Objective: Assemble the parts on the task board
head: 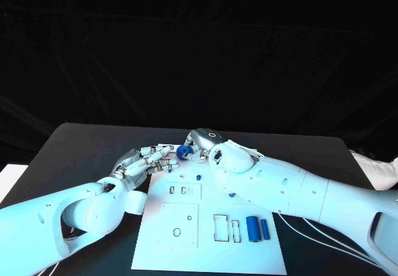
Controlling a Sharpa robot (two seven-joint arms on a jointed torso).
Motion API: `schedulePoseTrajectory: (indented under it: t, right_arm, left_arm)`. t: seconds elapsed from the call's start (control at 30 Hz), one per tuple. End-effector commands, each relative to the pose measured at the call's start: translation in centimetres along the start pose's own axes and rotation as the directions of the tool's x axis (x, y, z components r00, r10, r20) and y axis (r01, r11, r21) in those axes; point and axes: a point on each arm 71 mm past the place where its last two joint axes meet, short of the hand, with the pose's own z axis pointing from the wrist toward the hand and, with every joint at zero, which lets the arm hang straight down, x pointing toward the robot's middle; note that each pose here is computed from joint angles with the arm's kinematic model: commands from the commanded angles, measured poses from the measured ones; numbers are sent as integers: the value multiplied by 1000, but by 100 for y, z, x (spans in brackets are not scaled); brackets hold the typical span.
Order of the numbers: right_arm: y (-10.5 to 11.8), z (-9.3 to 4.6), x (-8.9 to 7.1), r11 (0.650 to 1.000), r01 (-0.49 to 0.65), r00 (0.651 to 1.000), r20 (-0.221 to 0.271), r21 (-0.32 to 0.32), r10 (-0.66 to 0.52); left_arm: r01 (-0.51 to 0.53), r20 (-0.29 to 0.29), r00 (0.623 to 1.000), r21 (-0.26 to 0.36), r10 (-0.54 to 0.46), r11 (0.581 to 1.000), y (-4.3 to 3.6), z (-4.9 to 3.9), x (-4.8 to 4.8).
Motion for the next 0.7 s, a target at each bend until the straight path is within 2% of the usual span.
schedulePoseTrajectory:
  t: [0.03, 0.13, 0.3, 0.53, 0.7]
  right_arm:
    - [46, -18, -84, 998, -35, 994, 103, -48, 40]
    - [52, -46, -114, 997, -43, 991, 120, -63, 50]
    - [31, -121, -160, 996, -46, 992, 114, -71, 54]
    - [-67, -308, -221, 998, -38, 998, 43, -57, 41]
    - [-135, -405, -209, 999, -25, 1000, -4, -44, 25]
  left_arm:
    - [8, -12, 1000, 11, -8, 1000, -16, 3, 13]
    - [8, -11, 1000, 11, -8, 1000, -16, 3, 9]
    - [8, -9, 1000, 10, -8, 1000, -18, 0, -1]
    - [7, -6, 1000, 11, -7, 1000, -25, -15, -18]
    - [7, -5, 1000, 11, -7, 1000, -29, -23, -28]
